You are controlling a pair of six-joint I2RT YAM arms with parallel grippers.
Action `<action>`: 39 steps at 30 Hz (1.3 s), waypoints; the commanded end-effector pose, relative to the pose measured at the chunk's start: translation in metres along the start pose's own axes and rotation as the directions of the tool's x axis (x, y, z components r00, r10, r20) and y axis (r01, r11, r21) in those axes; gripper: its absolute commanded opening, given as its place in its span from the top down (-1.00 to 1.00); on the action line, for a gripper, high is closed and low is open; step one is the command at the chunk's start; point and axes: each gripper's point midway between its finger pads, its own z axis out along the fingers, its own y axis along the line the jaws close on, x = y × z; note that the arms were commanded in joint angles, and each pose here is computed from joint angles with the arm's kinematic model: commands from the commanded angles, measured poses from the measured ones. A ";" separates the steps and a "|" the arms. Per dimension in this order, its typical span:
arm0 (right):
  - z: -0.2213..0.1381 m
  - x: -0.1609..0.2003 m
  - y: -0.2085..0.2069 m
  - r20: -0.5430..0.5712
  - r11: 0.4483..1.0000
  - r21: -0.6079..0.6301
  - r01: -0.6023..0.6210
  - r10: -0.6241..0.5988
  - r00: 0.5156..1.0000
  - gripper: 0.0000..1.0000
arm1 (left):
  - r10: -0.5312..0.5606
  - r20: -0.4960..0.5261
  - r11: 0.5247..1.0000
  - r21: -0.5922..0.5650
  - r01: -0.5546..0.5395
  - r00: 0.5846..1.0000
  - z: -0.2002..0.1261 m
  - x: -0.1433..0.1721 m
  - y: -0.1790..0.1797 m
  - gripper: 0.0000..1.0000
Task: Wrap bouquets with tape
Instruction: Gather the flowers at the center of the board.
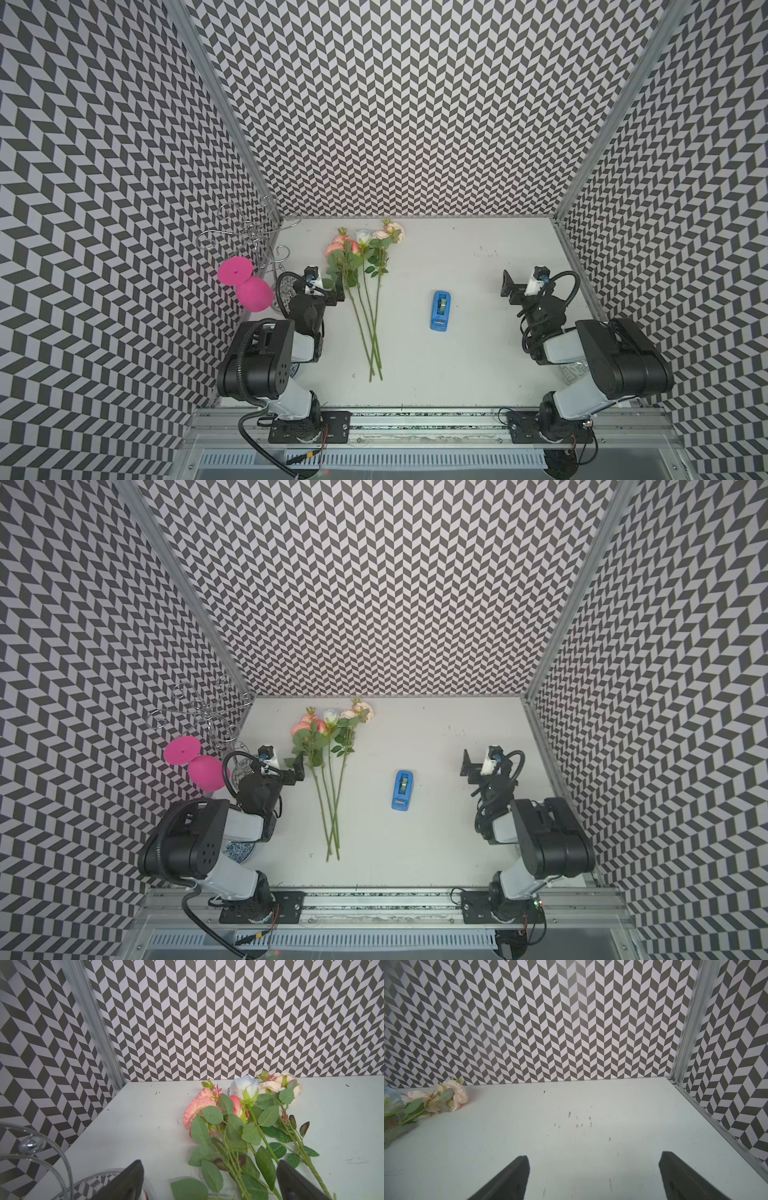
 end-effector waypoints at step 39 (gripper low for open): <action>0.000 -0.044 0.026 0.009 0.990 -0.142 0.018 -0.017 1.000 -0.99 | 0.143 0.022 0.975 0.171 -0.145 0.989 -0.001 -0.048 -0.056 -0.99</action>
